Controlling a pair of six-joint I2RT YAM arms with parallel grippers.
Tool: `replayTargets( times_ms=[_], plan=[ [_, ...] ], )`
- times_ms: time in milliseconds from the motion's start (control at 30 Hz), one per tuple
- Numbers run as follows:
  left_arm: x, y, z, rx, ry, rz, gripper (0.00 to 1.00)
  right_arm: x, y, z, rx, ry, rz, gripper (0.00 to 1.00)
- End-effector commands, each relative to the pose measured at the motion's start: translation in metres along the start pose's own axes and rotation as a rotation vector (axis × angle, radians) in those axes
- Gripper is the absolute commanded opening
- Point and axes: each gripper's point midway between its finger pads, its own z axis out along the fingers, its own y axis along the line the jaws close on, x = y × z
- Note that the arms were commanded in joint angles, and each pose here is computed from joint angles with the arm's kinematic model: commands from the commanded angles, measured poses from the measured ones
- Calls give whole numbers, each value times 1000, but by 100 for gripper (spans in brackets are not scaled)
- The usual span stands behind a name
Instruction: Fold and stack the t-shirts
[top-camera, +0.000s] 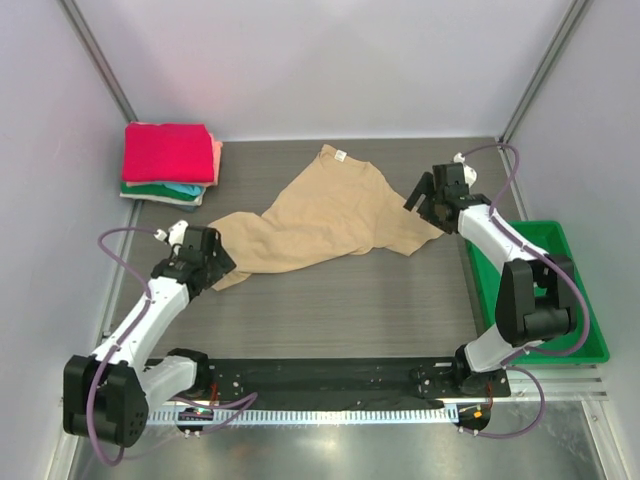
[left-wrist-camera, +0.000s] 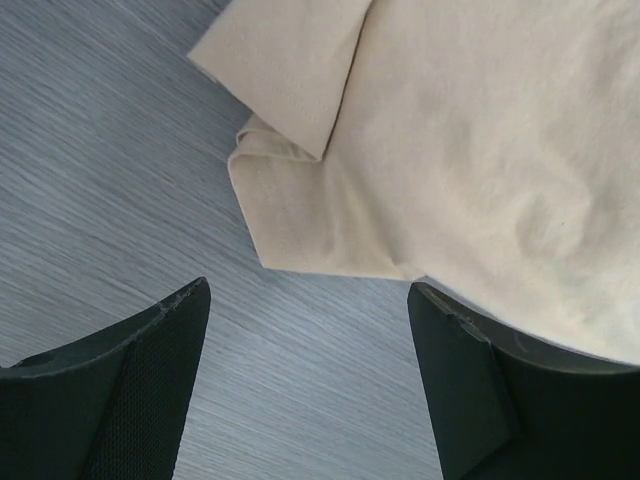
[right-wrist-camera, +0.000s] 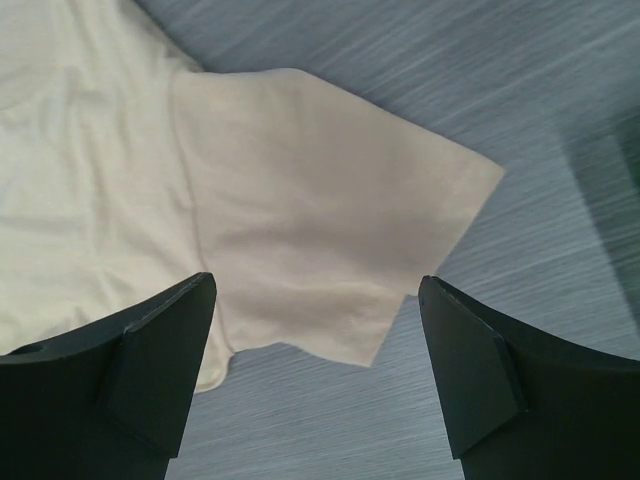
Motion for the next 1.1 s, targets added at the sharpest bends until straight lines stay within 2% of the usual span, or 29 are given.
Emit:
replayTargets(
  times_ms=[0,167,400,533,633,667,733,767,833,867,900,967,1067],
  plan=[
    [11,-11,1,38,31,32,80,-3,-24,9,86,-27,-1,89],
    [40,-8,14,5,148,79,80,15,-53,29,151,41,32,89],
    [55,-3,35,-55,201,104,77,41,-66,51,155,106,74,88],
    [54,-8,46,-75,209,125,76,48,-65,62,139,123,83,84],
    [50,-12,56,-98,220,159,68,54,-57,70,90,140,103,73],
    [49,-14,58,-104,225,168,67,59,-57,74,84,154,111,63],
    [47,-17,67,-123,237,192,61,61,-50,79,47,159,124,48],
    [46,-17,69,-134,246,198,56,63,-49,82,43,166,128,36],
    [36,-26,75,-136,246,221,47,58,-43,85,21,148,130,23],
    [39,-23,79,-162,268,237,33,60,-35,84,-19,168,132,11],
    [34,-24,81,-169,260,239,3,54,-31,83,-34,158,132,6],
    [21,-30,75,-161,222,234,0,49,-27,78,-51,150,134,1],
    [4,-40,49,-82,155,197,0,35,-19,57,-78,115,142,1]
  ],
)
